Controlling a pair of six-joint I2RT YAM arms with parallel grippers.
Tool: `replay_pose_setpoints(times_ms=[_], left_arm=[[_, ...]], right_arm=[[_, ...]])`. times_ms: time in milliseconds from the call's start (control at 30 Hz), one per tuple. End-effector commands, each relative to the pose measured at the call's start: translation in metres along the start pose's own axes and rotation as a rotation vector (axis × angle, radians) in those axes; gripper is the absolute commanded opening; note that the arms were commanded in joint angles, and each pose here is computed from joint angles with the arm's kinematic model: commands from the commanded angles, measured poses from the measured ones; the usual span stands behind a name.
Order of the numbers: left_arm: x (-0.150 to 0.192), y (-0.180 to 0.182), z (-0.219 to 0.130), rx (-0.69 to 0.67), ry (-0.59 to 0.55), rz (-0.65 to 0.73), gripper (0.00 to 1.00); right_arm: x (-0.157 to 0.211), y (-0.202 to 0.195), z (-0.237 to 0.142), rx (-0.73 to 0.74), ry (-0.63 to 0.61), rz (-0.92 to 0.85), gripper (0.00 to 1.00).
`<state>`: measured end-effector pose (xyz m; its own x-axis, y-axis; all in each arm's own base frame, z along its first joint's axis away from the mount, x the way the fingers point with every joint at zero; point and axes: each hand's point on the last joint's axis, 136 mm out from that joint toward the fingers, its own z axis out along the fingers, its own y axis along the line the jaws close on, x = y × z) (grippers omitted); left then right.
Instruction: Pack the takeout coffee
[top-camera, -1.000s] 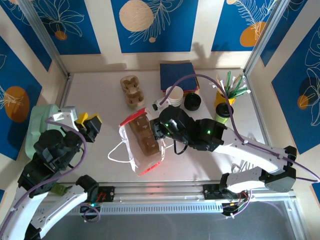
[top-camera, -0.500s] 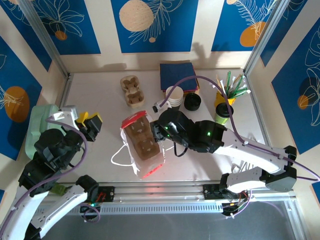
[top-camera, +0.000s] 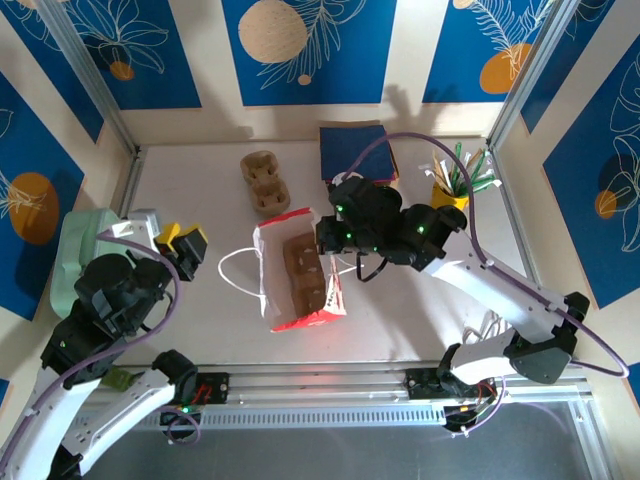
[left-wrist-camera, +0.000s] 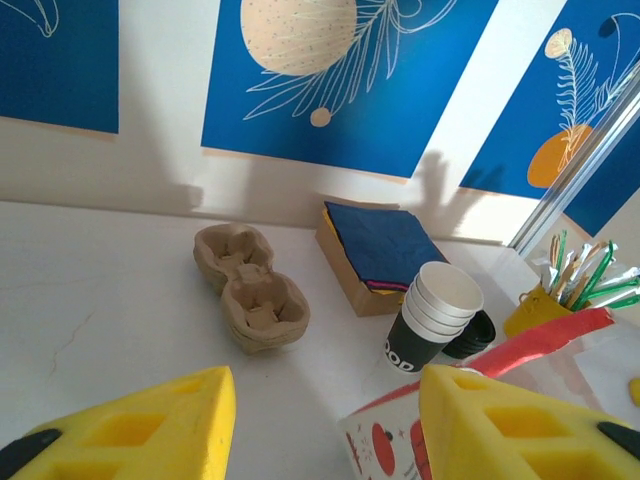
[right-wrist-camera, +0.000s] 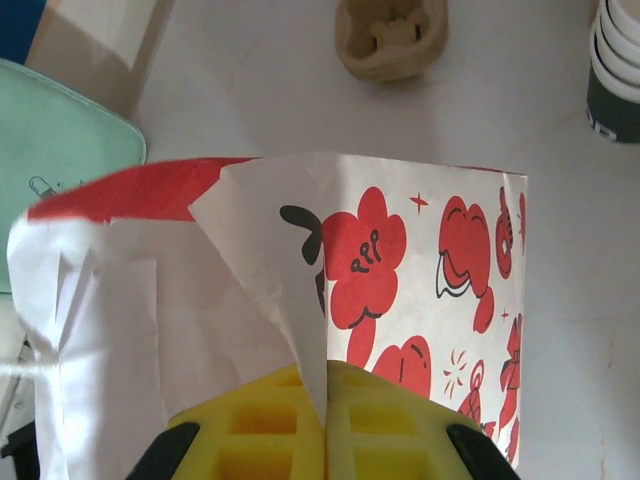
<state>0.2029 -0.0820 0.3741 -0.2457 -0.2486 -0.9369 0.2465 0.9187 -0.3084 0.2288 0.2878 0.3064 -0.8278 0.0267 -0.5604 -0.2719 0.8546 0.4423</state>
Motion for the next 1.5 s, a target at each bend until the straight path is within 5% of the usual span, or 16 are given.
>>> replay_pose_setpoints(times_ms=[0, 700, 1467], left_arm=[[0.0, -0.001, 0.001, 0.006, -0.006, -0.018, 0.51], [0.006, 0.0, 0.007, -0.004, 0.012, -0.018, 0.52], [0.007, -0.002, 0.01, 0.001, 0.017, -0.018, 0.52]], right_arm=[[-0.001, 0.005, -0.004, -0.086, 0.066, 0.097, 0.0], [-0.038, -0.037, 0.038, -0.181, 0.155, 0.291, 0.0], [-0.051, -0.078, 0.073, -0.158, 0.179, 0.255, 0.01]])
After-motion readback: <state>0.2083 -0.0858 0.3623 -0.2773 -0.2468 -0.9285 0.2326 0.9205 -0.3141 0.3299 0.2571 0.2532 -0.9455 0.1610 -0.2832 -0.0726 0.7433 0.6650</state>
